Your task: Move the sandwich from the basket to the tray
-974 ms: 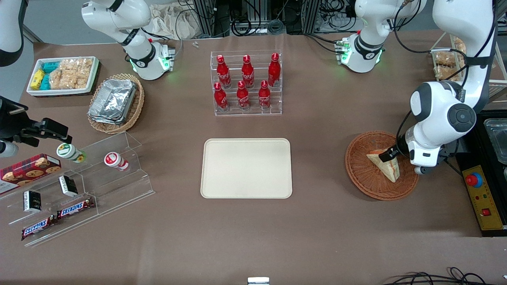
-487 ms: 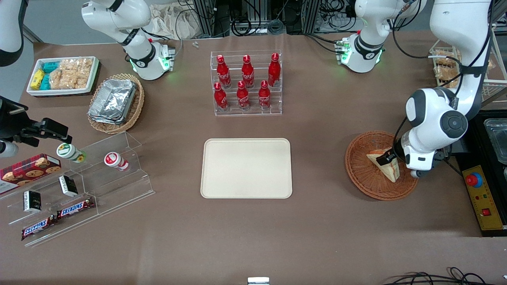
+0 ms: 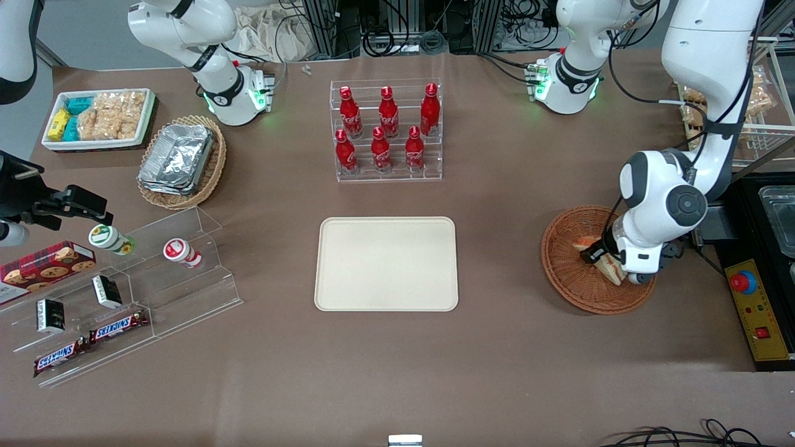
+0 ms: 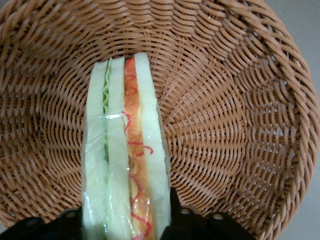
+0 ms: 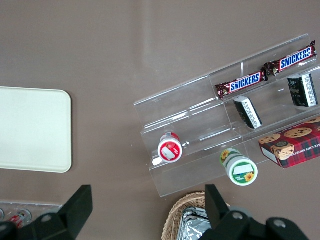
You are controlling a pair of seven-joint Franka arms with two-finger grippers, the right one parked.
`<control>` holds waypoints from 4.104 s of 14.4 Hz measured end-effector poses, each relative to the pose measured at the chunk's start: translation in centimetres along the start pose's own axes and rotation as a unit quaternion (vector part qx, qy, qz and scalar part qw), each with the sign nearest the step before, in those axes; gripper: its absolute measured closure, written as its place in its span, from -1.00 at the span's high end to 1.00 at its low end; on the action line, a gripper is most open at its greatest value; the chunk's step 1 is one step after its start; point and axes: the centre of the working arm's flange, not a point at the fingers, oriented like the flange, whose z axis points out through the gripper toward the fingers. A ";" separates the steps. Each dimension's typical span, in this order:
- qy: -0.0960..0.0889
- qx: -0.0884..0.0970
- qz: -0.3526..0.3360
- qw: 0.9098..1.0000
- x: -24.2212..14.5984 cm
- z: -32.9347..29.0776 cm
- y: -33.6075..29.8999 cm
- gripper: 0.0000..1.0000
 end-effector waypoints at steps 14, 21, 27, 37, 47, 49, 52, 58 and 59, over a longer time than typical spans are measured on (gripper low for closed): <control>-0.041 0.031 0.113 0.992 -3.9 -21.8 6.5 -0.60; -0.035 -0.031 0.292 0.955 -15.6 -18.5 18.4 -0.60; 0.017 -0.007 0.424 0.905 -23.6 -11.8 26.3 -0.60; 0.018 -0.018 0.429 0.903 -27.3 0.1 29.6 -0.51; 0.025 -0.033 0.397 0.917 -26.9 -0.8 30.5 1.00; 0.036 -0.035 0.389 0.920 -26.4 -3.2 30.7 1.00; 0.063 -0.024 0.367 0.928 -23.8 -10.3 29.8 1.00; 0.104 -0.012 0.304 0.947 -15.6 -23.3 23.5 1.00; 0.103 -0.020 0.298 0.949 -14.6 -24.5 22.6 1.00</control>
